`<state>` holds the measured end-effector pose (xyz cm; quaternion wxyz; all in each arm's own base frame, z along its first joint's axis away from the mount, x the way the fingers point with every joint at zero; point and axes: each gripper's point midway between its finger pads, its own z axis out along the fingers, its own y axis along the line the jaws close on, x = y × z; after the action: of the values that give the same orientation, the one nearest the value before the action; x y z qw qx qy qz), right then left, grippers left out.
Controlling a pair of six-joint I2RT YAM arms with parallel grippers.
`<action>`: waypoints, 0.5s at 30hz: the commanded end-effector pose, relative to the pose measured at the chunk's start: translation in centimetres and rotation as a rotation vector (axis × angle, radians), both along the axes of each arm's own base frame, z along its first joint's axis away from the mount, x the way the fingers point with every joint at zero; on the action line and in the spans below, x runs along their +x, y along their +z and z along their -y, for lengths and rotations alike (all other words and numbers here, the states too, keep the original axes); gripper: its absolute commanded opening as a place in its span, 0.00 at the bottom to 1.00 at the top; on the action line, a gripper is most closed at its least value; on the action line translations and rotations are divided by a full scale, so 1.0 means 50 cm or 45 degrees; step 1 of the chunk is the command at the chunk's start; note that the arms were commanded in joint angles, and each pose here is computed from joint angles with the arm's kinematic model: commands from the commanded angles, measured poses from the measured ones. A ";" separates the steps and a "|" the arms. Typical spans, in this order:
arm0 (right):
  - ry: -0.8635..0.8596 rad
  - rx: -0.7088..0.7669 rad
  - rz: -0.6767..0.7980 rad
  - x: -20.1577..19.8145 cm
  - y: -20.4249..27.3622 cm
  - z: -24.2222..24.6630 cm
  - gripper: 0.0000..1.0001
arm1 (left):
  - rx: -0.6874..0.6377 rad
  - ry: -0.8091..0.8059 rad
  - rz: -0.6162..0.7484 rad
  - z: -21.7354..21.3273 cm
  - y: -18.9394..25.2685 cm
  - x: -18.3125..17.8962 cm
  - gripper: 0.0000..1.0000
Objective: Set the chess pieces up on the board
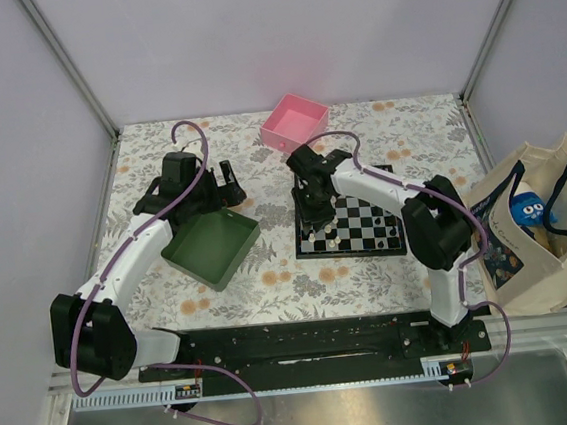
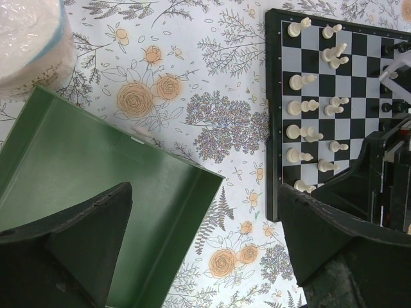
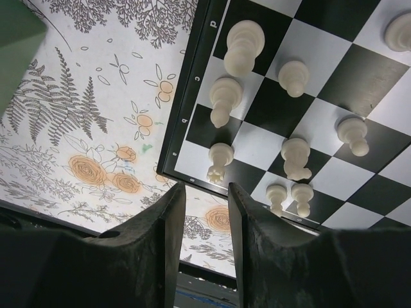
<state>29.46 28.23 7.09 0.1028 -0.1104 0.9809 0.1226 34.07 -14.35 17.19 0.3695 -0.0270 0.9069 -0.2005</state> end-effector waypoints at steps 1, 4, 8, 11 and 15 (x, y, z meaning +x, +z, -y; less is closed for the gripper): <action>0.038 0.001 -0.014 -0.008 -0.014 -0.013 0.41 | -0.033 -0.020 0.048 0.012 0.017 0.012 0.99; 0.030 -0.014 -0.015 -0.006 -0.021 -0.009 0.41 | -0.032 -0.019 0.048 0.011 0.017 0.013 0.99; 0.029 -0.030 -0.017 -0.003 -0.030 -0.009 0.41 | -0.034 -0.021 0.041 0.012 0.014 0.013 0.99; 0.027 -0.039 -0.028 -0.004 -0.037 -0.006 0.40 | -0.037 -0.024 0.043 0.013 0.015 0.013 0.99; 0.030 -0.043 -0.039 -0.008 -0.044 -0.006 0.35 | -0.035 -0.023 0.041 0.012 0.014 0.013 0.99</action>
<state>29.14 28.24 5.23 0.0830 -0.1132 0.9839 0.1103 34.03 -14.45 17.15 0.3677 -0.0259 0.9071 -0.2031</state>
